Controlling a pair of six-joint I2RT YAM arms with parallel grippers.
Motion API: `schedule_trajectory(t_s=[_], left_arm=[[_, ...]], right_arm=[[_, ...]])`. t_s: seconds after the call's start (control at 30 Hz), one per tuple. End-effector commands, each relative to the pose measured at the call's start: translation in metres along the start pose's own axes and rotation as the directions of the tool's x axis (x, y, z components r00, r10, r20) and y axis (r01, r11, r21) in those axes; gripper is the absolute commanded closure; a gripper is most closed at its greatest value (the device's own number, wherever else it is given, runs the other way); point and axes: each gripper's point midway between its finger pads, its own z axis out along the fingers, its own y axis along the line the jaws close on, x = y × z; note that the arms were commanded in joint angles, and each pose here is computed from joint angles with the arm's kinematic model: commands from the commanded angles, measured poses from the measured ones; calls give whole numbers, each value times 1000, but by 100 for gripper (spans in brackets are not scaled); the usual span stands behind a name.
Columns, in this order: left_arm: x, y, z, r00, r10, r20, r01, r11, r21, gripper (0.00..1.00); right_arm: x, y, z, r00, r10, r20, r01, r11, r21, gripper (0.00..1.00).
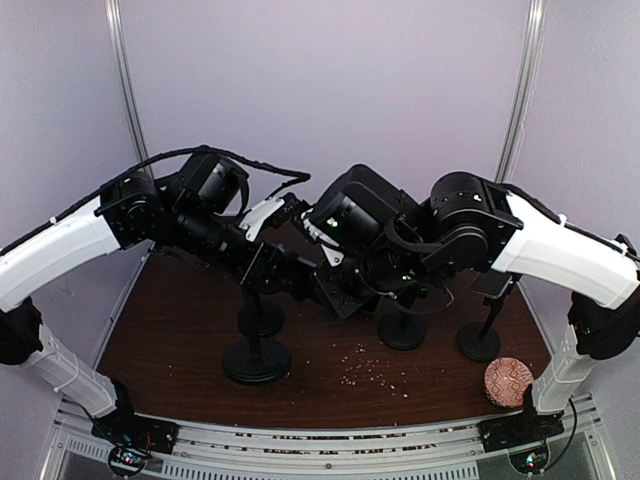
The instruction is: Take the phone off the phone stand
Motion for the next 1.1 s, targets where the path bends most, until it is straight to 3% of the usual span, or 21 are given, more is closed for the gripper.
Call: schedule_trajectory(t_s=[0.0,0.13,0.4,0.67,0.87,1.07], left_arm=[[-22,-3,0,995,35,88,-35,999,-7,83],[-26,-1,-5,993,31,114,-28,999,-21,100],[-24,11,-12,991,-54,119,57,998,-21,100],[-38,34,-42,943,-238,231,225,971,80,100],[-49,34,-44,947,-228,228,217,974,69,100],[-31,54,-39,987,-100,127,118,981,-151,100]], right_arm=[[-87,31,-55,934,212,289,-142,959,-246,100],[-85,32,-54,934,210,287,-137,957,-255,100],[-71,27,-52,951,117,287,-48,970,-237,100],[-44,18,-43,957,86,278,-21,973,-229,100],[-51,26,-43,955,89,282,-17,969,-248,100],[-62,27,-46,956,120,267,-49,965,-259,100]])
